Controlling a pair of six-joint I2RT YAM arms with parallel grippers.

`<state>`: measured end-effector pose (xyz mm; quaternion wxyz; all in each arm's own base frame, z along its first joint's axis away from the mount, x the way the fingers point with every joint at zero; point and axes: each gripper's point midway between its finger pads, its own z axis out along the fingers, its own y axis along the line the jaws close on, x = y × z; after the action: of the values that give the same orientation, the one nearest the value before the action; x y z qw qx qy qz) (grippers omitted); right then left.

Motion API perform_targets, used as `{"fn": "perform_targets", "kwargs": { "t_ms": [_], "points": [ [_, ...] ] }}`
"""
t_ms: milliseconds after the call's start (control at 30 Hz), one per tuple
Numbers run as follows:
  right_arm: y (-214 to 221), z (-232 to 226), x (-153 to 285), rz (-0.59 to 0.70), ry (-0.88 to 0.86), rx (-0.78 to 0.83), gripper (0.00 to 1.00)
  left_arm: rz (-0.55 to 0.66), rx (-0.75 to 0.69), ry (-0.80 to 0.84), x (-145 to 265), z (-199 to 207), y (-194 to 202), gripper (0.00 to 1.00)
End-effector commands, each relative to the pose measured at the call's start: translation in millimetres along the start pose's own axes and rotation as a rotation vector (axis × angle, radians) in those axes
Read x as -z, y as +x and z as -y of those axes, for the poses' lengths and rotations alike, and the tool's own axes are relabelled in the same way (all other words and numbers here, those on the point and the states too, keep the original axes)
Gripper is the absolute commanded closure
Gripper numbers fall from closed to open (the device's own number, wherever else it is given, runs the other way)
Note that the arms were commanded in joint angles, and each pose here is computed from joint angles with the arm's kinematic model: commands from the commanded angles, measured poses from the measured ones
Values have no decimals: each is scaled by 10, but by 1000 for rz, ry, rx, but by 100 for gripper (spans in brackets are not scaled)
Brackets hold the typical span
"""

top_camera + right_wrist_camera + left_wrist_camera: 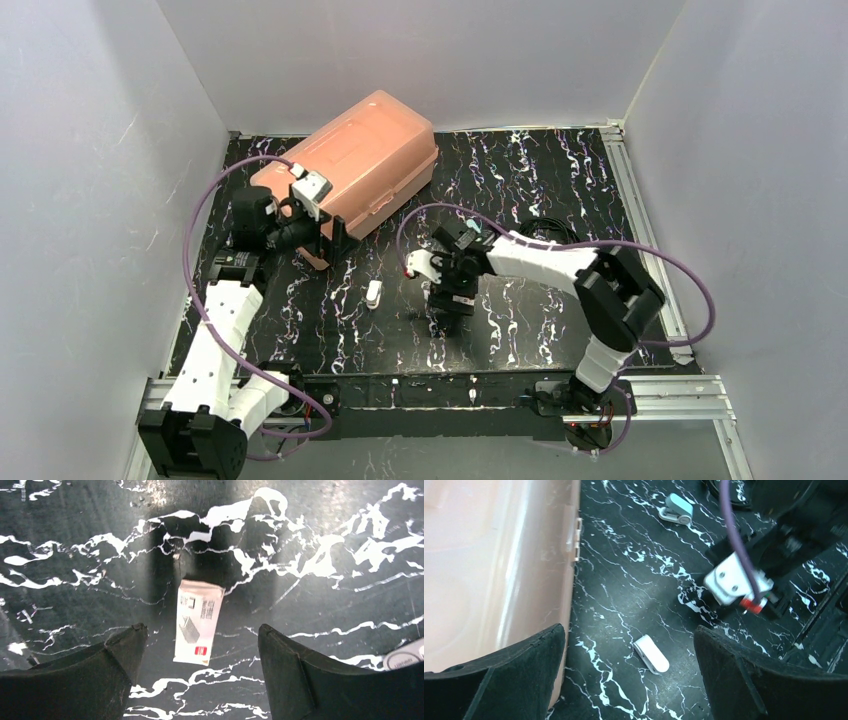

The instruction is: Load the staples into the stapler

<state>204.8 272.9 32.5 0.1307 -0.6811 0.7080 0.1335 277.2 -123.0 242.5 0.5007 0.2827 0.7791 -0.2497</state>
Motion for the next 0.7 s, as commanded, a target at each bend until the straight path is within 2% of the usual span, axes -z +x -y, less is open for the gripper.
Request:
{"fn": "perform_targets", "kwargs": {
  "t_ms": [0,100,200,367,500,667],
  "points": [
    [-29,35,365,121,15,-57,12,-48,-69,120,-157,226,207,2],
    [143,126,556,185,18,-163,14,-89,-157,244,-305,483,368,2],
    [290,205,753,262,19,-267,16,-144,-203,374,-464,756,512,6],
    [414,194,783,336,-35,-424,23,-235,-346,550,-768,1147,798,10],
    [475,274,780,396,-99,-566,28,-287,-475,628,-1048,1365,1065,13],
    [598,355,810,483,-198,-718,31,-316,-538,686,-1352,1600,1229,18]
  ]
}}
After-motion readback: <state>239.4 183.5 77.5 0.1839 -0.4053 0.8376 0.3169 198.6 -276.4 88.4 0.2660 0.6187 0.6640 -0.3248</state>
